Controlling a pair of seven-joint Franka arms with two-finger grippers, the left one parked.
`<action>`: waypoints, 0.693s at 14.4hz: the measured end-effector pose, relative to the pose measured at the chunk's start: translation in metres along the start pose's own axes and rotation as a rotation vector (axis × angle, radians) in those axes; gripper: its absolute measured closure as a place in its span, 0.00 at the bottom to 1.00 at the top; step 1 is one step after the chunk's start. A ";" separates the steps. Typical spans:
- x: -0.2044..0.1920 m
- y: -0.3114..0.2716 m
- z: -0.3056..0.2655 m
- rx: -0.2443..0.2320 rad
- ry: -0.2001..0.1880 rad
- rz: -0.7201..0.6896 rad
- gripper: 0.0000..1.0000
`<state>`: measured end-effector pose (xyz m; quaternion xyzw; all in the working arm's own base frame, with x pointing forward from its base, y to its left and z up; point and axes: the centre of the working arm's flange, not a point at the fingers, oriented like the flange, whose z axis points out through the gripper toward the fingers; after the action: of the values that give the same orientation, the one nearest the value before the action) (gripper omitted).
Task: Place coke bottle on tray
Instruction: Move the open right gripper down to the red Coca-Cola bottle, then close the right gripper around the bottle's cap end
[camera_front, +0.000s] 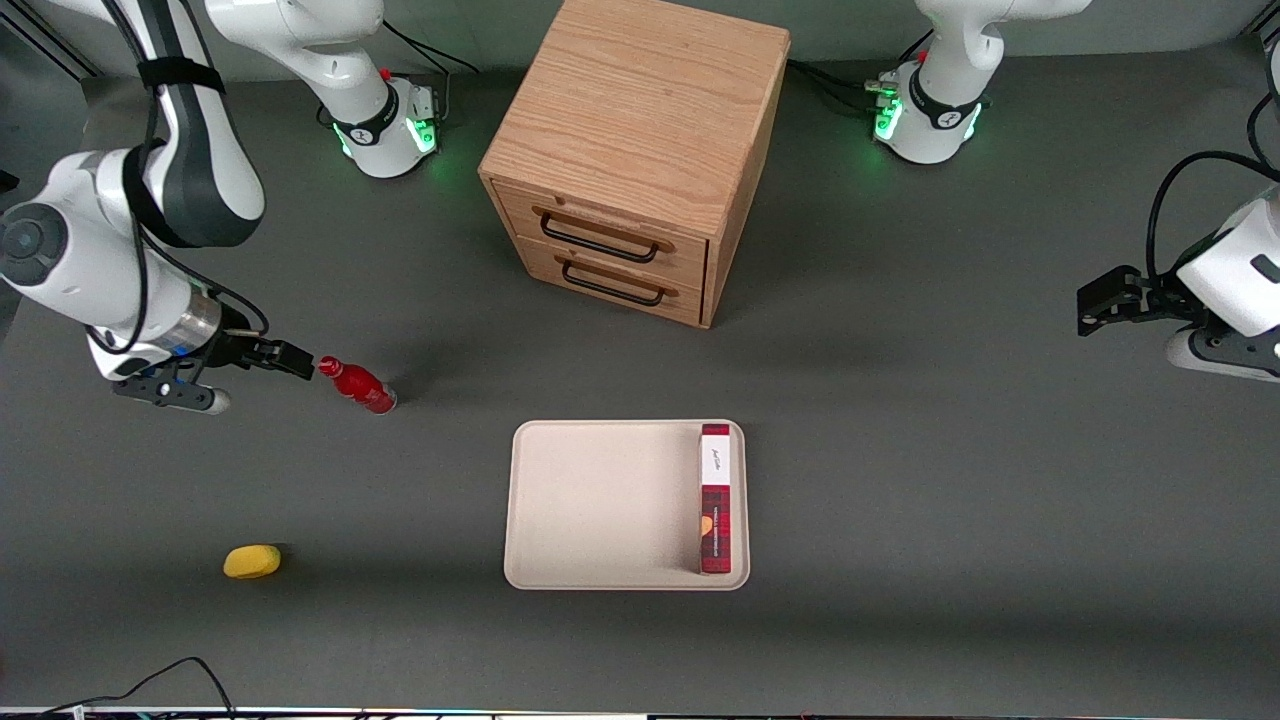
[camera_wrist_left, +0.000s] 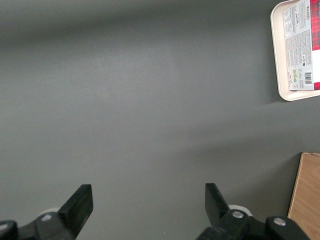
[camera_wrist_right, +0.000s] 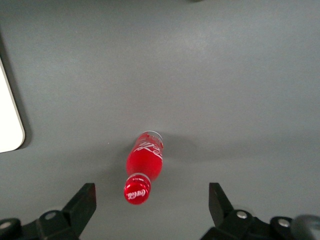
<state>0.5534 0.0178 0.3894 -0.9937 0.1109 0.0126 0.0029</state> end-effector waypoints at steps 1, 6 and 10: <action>-0.003 -0.003 0.010 0.000 0.001 0.009 0.00; -0.017 -0.012 0.052 0.008 0.027 0.034 0.00; -0.020 -0.011 0.071 0.004 0.012 0.041 0.00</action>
<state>0.5349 0.0333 0.3190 -0.9913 0.1312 0.0062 0.0040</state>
